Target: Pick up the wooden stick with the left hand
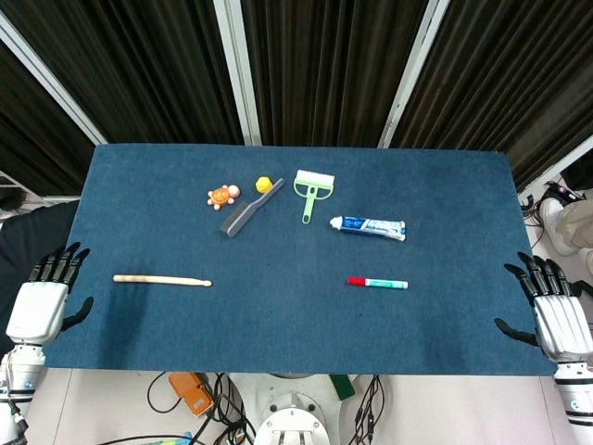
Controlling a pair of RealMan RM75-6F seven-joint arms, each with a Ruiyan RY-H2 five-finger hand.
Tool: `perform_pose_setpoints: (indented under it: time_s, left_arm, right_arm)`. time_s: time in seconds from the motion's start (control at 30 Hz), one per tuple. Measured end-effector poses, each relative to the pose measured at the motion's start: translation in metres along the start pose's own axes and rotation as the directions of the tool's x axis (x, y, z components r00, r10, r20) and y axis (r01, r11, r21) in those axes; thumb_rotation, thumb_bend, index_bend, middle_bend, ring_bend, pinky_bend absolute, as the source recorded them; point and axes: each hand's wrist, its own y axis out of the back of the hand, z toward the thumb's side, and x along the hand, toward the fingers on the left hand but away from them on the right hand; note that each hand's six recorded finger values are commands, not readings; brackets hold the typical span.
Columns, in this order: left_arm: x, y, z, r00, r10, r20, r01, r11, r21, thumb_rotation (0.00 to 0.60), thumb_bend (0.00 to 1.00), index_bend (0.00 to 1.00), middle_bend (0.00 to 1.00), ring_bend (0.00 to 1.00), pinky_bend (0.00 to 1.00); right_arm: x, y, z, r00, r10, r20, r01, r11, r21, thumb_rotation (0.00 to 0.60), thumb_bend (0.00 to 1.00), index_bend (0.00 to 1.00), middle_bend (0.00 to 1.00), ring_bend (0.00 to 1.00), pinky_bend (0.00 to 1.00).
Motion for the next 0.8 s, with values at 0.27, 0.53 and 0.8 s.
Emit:
perform_pose_setpoints:
  time_s: [0.27, 0.53, 0.8]
  left_arm:
    - [0.001, -0.002, -0.004, 1.0, -0.017, -0.019, 0.017, 1.0, -0.002, 0.6, 0.3, 0.07, 0.04, 0.0, 0.11]
    - [0.001, -0.006, 0.0, 0.999, -0.032, -0.014, 0.032, 0.999, -0.006, 0.6, 0.29, 0.09, 0.05, 0.0, 0.11]
    - [0.003, -0.014, 0.019, 0.998, -0.056, 0.037, 0.058, 0.997, -0.049, 0.6, 0.27, 0.1, 0.08, 0.0, 0.11]
  right_arm:
    - [0.0, 0.0, 0.0, 1.0, 0.004, 0.004, -0.004, 1.0, -0.003, 0.6, 0.26, 0.22, 0.11, 0.02, 0.0]
    - [0.0, 0.0, -0.001, 1.0, 0.004, 0.01, -0.003, 1.0, -0.012, 0.6, 0.26, 0.22, 0.11, 0.02, 0.0]
    - [0.0, -0.001, -0.001, 1.0, 0.01, 0.014, -0.01, 1.0, -0.018, 0.6, 0.26, 0.22, 0.11, 0.02, 0.0]
